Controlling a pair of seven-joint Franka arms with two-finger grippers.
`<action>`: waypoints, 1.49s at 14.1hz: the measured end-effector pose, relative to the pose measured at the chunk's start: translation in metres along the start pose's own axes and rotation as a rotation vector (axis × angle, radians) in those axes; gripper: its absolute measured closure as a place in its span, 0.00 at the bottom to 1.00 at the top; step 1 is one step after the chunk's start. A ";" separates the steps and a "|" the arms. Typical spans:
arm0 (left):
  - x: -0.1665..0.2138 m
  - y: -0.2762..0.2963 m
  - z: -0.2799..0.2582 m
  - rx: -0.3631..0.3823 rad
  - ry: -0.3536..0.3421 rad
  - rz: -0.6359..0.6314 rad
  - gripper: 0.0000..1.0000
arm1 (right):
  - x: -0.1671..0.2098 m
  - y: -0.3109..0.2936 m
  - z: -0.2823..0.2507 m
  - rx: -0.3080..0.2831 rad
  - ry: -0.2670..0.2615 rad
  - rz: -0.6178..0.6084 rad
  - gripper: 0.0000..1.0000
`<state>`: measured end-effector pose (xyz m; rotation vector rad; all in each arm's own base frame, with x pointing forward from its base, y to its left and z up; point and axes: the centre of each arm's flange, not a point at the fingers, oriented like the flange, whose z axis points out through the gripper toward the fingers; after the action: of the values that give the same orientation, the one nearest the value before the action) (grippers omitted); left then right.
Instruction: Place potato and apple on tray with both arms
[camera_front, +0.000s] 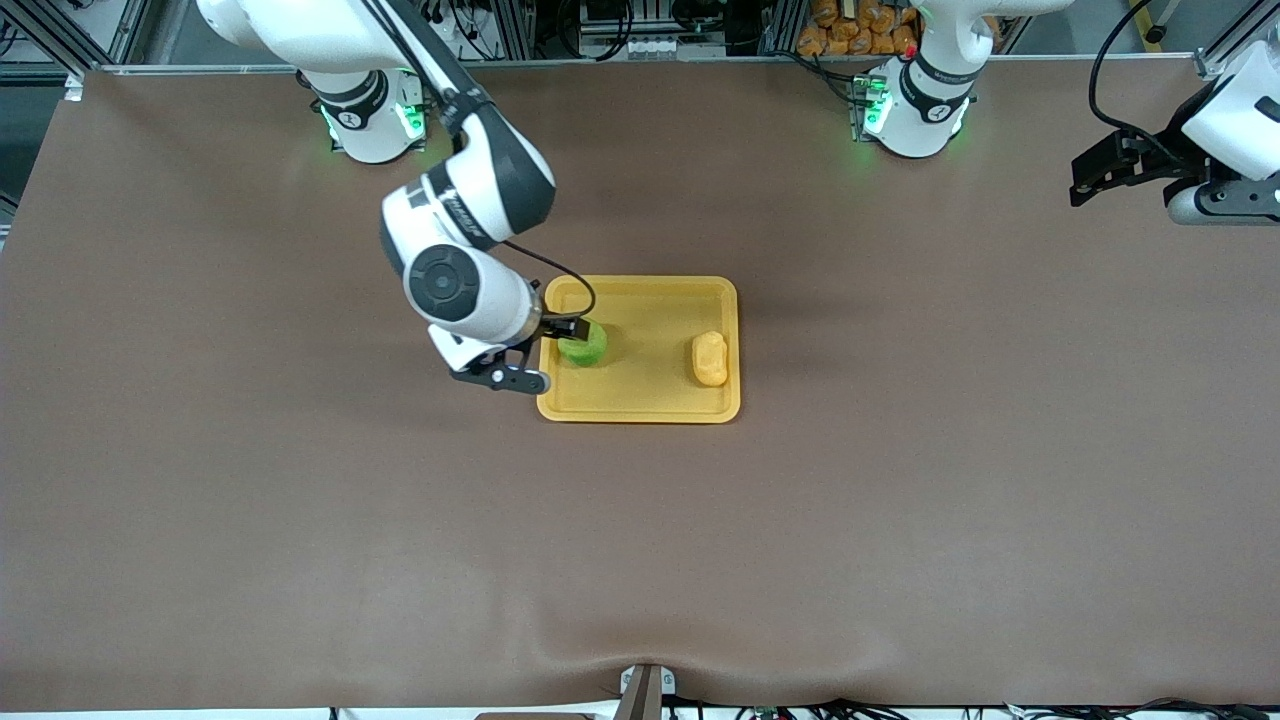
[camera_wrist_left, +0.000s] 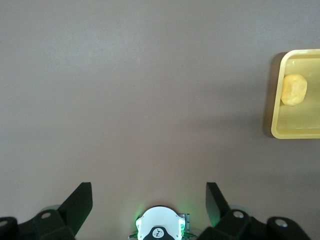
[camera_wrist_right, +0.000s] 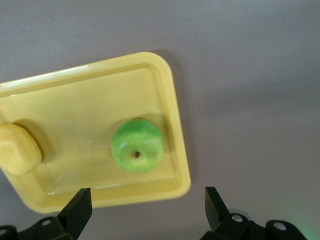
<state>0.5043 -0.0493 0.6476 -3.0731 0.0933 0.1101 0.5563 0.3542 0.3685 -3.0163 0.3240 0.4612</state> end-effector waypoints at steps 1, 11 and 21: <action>0.000 0.002 0.000 0.001 0.001 0.004 0.00 | 0.004 0.006 -0.015 -0.001 -0.011 0.009 0.00; 0.000 0.008 -0.002 0.003 0.004 0.015 0.00 | 0.038 0.084 -0.123 0.015 -0.062 0.108 0.00; -0.001 0.009 -0.006 0.002 0.013 0.016 0.00 | 0.049 0.210 -0.209 0.003 0.005 0.224 0.00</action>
<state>0.5035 -0.0582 0.6530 -3.0716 0.1183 0.0909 0.6163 0.1184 0.5438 -2.9911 0.6668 0.4669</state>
